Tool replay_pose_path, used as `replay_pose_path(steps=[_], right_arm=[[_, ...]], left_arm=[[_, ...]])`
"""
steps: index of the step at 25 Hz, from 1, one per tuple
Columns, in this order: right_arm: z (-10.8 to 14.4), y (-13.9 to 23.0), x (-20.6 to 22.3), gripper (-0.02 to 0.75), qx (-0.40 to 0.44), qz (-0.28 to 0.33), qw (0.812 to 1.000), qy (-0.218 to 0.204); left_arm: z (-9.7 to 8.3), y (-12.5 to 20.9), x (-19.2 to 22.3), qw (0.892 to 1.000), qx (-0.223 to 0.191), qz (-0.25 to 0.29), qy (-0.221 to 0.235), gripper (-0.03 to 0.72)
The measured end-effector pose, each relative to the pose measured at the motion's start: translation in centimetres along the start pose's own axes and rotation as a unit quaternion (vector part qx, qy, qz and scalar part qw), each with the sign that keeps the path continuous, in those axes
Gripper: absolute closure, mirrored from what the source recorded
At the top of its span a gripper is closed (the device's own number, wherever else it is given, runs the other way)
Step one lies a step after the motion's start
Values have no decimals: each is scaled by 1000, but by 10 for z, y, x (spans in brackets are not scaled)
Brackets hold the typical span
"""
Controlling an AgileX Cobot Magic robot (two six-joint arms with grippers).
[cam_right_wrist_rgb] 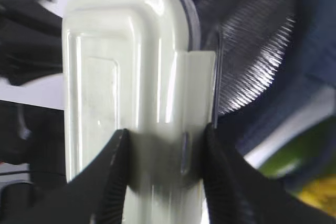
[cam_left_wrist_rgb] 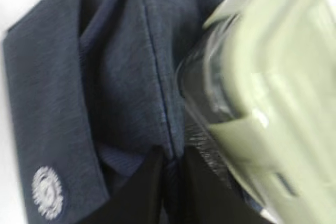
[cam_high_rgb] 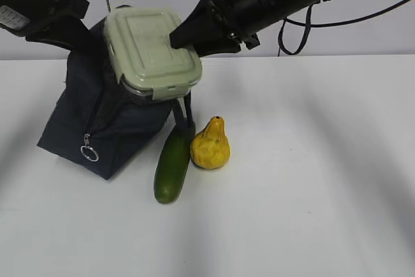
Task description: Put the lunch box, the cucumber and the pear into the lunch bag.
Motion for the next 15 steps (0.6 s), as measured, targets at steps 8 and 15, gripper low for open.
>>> replay_pose_path(steps=[8, 15], right_arm=[[-22, 15, 4, 440, 29, 37, 998, 50], [-40, 19, 5, 440, 57, 40, 993, 94]], left_arm=[[-5, 0, 1, 1000, -5, -2, 10, 666], [-14, 2, 1, 999, -10, 6, 33, 666]])
Point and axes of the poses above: a point on each arm's last joint axis where the gripper is mounted, x pointing out along that axis toward the gripper, z along the wrist's bending axis when the last joint is at zero, y = z × x, the point moved 8 cm from there along x, pointing out along that axis toward the gripper, and after that the axes turned 9 degrees about -x, right-handed, at the moved point
